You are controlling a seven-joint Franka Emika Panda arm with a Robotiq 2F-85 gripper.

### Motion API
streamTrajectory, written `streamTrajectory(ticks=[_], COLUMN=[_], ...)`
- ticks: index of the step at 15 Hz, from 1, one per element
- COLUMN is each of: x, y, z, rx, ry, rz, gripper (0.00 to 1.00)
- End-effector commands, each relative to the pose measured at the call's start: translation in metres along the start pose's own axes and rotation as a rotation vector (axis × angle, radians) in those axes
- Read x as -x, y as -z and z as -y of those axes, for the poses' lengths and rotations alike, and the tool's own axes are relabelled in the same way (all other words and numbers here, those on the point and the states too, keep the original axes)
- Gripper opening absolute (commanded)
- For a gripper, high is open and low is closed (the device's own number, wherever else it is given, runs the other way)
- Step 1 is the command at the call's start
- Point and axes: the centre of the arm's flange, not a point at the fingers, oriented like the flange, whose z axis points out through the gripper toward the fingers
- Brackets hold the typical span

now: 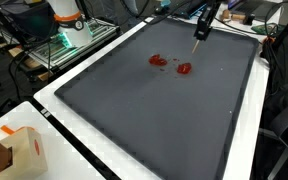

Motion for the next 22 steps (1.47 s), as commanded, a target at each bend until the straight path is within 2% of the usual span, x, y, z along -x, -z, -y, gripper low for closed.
streamTrajectory(ticks=[1, 4, 15, 22], x=[0.003, 0.005, 0.003, 0.000], y=[-0.016, -0.030, -0.064, -0.075], z=[-0.004, -0.005, -0.013, -0.016], rx=[-0.052, -0.063, -0.072, -0.068], ry=[0.035, 0.042, 0.035, 0.045], rz=[0.081, 0.114, 0.143, 0.133], gripper=[0.03, 0.03, 0.03, 0.03])
